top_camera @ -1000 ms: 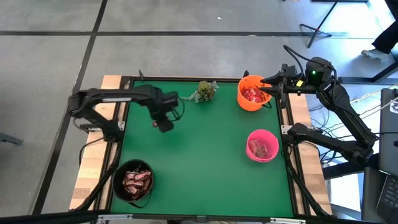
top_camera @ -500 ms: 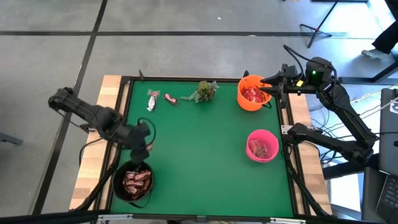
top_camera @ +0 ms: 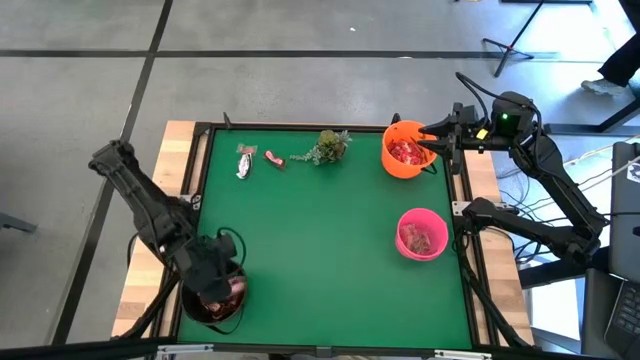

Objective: Sort candy
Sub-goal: Put the brown chocolate bar into the black bucket

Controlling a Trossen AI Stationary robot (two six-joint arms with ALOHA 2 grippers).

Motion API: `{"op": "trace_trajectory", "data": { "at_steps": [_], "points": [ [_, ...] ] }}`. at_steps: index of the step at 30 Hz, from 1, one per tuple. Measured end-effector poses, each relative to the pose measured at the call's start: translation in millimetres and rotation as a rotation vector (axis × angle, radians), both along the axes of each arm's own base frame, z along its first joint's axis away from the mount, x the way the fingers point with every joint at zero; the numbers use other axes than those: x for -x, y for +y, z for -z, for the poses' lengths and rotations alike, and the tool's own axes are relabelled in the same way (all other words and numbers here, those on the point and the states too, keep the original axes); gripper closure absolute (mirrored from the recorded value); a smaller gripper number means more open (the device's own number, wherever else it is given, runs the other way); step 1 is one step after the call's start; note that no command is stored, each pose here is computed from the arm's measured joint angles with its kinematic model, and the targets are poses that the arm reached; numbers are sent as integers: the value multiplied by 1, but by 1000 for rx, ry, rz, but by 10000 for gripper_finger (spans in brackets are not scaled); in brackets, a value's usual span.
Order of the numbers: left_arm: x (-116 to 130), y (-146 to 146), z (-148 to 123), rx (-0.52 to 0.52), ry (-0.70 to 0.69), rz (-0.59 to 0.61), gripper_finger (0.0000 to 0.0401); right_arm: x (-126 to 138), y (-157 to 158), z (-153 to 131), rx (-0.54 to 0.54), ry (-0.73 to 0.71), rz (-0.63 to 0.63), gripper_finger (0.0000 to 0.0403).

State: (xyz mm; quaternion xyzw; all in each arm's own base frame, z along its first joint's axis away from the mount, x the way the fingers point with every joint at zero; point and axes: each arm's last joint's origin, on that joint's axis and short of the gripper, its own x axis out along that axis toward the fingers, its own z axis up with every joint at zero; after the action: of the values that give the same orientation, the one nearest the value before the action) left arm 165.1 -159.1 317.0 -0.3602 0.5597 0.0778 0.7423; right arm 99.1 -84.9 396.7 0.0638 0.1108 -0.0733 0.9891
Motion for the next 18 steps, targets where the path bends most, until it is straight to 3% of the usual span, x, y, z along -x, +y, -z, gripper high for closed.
{"op": "trace_trajectory", "data": {
  "at_steps": [5, 10, 18],
  "points": [
    [3, -5, 8, -43, 67, 22, 249, 0, 0, 0, 0, 0, 0, 226],
    [1, 9, 4, -104, 34, -4, 227, -3, -4, 1, -5, 2, 0, 226],
    [-13, 57, -1, -422, -74, -65, 228, -15, -16, 2, -42, -12, -20, 226]
  ]
}}
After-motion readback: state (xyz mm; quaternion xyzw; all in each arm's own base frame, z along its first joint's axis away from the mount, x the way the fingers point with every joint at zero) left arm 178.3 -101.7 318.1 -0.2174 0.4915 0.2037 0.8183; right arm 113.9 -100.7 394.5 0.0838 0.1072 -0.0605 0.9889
